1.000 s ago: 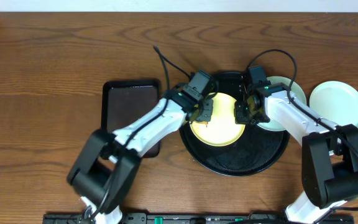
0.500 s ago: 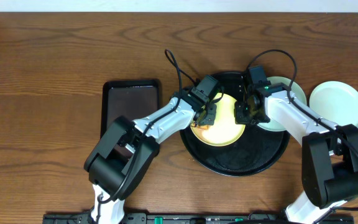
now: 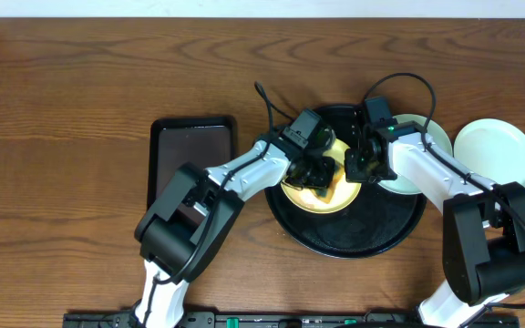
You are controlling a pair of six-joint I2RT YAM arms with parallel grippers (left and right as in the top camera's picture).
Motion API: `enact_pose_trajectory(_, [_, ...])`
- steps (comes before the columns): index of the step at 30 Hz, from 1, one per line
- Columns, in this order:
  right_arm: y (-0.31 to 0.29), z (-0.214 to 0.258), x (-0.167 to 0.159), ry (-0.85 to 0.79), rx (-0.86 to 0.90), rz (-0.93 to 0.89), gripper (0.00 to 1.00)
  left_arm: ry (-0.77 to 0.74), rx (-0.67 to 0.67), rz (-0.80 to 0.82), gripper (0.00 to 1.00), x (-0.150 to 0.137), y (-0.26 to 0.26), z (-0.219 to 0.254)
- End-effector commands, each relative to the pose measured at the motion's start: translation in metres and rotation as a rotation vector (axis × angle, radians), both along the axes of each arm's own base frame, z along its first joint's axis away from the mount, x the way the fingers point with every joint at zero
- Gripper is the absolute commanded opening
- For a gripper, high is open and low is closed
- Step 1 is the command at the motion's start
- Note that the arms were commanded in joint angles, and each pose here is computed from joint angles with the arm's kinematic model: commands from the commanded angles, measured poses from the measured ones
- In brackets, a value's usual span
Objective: Clean dirty plates on tray and stack at the side
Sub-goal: 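Scrub the yellow plate with the sponge in left gripper, then move the sponge back over the small black tray with left gripper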
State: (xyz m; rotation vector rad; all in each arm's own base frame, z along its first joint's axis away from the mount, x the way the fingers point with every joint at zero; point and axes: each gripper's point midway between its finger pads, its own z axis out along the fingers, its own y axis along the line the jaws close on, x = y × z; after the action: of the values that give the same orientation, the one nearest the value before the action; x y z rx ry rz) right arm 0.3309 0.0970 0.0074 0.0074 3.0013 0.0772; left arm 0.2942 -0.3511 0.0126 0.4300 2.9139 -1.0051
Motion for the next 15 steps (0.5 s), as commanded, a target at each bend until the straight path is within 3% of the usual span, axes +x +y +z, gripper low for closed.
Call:
enact_pose_trajectory(1, [0.000,-0.006,-0.008,0.023,-0.012,0.007,0.01,0.100,-0.158,-0.009,0.08,-0.003,-0.012,0.038])
enact_pose_trajectory(6, [0.000,-0.006,-0.009,0.026,-0.012,0.007,0.01,-0.064,-0.263,0.095,0.08,0.038,0.020,0.128])
enact_pose_trajectory(9, [0.000,-0.006,-0.009,0.026,-0.012,0.007,0.01,-0.153,-0.218,0.207,0.08,0.053,0.061,0.164])
enact_pose_trajectory(11, [0.000,-0.006,-0.009,0.026,-0.012,0.007,0.01,-0.209,-0.126,0.289,0.08,0.058,0.096,0.173])
enact_pose_trajectory(15, [0.000,-0.006,-0.009,0.027,-0.010,0.008,0.03,-0.298,0.209,0.458,0.08,0.061,0.183,0.165])
